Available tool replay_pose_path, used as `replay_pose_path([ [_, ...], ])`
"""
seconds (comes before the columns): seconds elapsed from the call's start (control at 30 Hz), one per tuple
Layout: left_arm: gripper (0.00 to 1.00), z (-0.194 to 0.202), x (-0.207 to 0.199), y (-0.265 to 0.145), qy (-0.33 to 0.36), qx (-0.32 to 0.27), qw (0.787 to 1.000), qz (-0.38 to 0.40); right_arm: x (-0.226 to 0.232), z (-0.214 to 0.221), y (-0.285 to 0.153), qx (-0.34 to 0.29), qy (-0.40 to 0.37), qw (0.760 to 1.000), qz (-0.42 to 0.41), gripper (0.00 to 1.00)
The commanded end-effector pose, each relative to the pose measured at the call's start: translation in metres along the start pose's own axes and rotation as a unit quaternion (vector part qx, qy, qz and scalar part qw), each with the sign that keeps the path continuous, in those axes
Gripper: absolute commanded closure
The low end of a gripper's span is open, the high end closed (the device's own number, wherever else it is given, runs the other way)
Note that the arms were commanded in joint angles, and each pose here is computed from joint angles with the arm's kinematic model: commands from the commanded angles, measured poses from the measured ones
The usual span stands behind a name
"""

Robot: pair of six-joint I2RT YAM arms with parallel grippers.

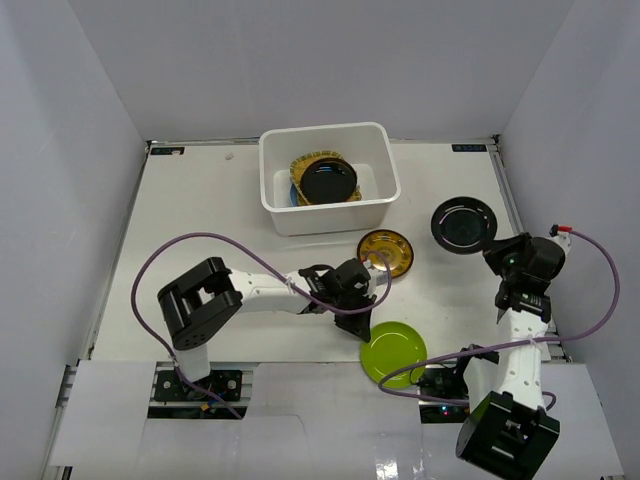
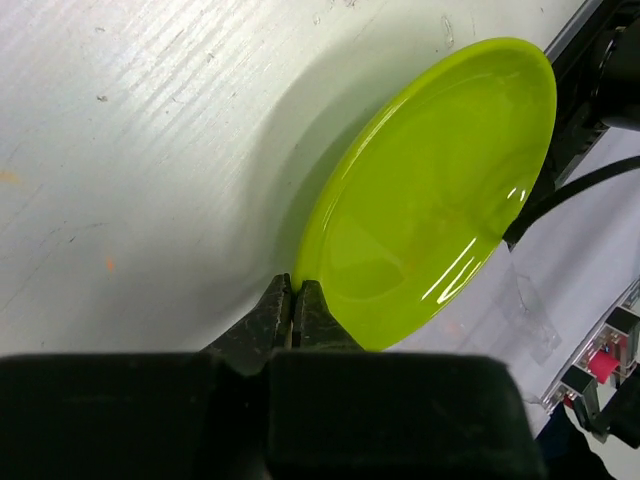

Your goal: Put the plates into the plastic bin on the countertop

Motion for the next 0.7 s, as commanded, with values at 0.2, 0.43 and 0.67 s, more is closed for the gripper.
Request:
replay_pose_path([
  [0.2, 1.0, -0.028, -0.048, -0.098, 0.043, -0.136, 0.989, 0.039, 0.067, -0.083, -0.04, -0.086, 0.005, 0.986, -0.145, 0.92],
  [0.43, 1.0, -0.084, -0.024, -0.209, -0.016, -0.277, 0.958, 0.068, 0.123, -0.119, -0.046, -0.088, -0.04, 0.958, -0.269, 0.92],
  [0.67, 1.0, -0.154, 0.017, -0.29, -0.057, -0.396, 0.916, 0.009, 0.17, -0.114, -0.032, -0.085, -0.067, 0.949, -0.295, 0.92],
])
Point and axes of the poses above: each gripper's point midway between its finger pads, its own y axis out along the fingers, its own x axis along the line the jaws close on, z = x × y, the point moved 10 cm from there along -y, back along the fingers, and after that the axes turned 12 degrees about -y, right-handed, at the moved point
